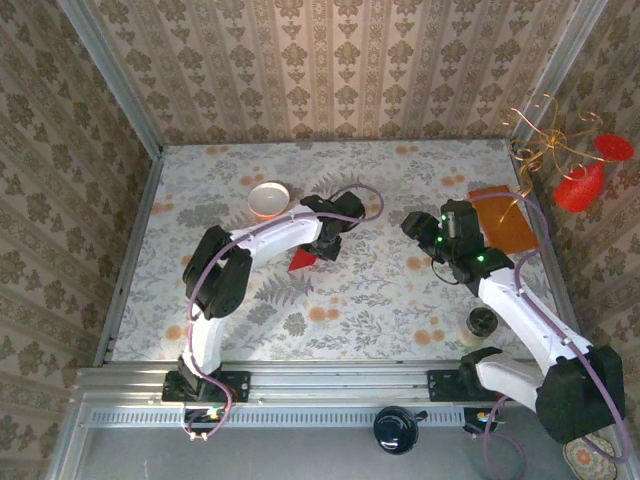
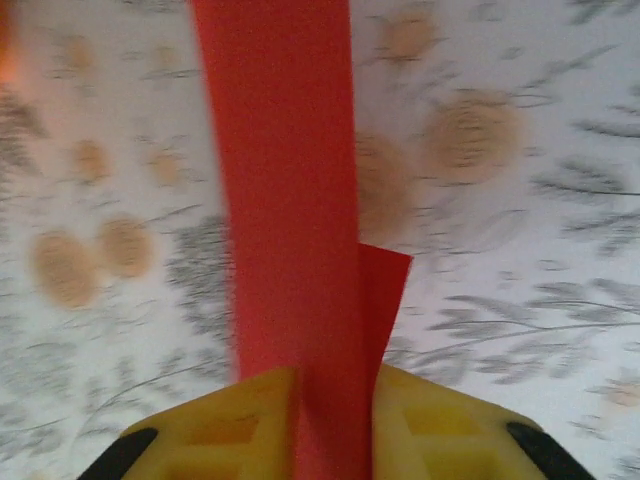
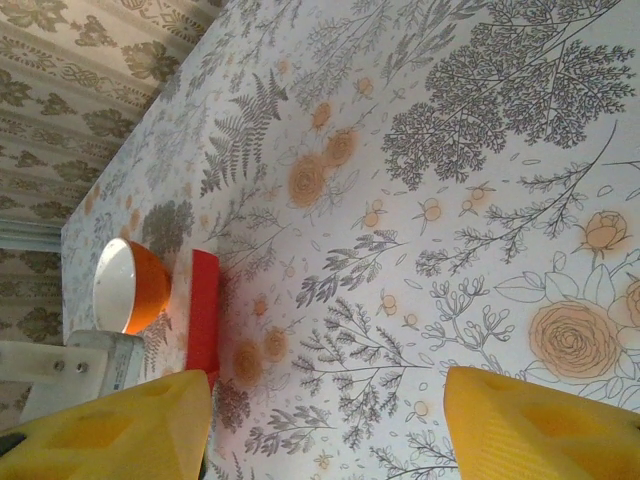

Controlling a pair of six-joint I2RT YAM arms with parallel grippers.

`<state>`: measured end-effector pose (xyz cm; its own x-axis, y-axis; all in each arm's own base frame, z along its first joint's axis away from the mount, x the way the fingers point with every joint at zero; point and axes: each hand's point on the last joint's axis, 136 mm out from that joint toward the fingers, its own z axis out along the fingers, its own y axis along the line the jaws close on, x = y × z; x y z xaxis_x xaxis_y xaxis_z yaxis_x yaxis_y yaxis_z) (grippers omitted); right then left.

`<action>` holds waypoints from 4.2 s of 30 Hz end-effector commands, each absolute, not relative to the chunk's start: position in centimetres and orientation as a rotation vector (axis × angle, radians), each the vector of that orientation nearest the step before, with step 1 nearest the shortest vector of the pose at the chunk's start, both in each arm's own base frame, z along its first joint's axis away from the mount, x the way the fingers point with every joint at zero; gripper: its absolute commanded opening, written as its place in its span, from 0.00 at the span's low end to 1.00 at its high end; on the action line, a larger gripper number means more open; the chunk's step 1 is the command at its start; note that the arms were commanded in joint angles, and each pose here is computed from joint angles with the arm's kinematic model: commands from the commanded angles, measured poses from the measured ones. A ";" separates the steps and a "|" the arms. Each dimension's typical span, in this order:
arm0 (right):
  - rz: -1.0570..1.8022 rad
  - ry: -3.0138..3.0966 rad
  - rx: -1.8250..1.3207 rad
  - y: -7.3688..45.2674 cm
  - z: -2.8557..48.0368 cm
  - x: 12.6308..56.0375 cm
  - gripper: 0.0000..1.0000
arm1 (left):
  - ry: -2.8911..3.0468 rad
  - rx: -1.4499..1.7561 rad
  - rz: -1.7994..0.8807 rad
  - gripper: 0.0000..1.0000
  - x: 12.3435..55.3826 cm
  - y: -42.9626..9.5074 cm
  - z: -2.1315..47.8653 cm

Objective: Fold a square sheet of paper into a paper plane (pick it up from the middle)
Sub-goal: Turn over the paper at the center of the table, then rotate the paper at the center of the table, then third fold the triangle at the center of the table.

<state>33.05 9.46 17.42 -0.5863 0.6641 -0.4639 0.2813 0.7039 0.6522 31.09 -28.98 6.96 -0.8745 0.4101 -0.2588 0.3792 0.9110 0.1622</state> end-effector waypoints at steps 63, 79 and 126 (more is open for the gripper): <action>0.822 2.763 -0.088 28.8 7.4 32.2 0.57 | 2.752 -0.173 -1.140 0.93 28.7 -22.3 8.7; 0.801 2.849 0.216 27.3 2.9 33.6 0.47 | 2.854 -0.126 -1.156 0.60 26.7 -26.4 6.6; 0.751 2.950 0.316 25.3 -1.1 31.9 0.30 | 2.890 -0.003 -1.224 0.34 28.5 -28.8 4.9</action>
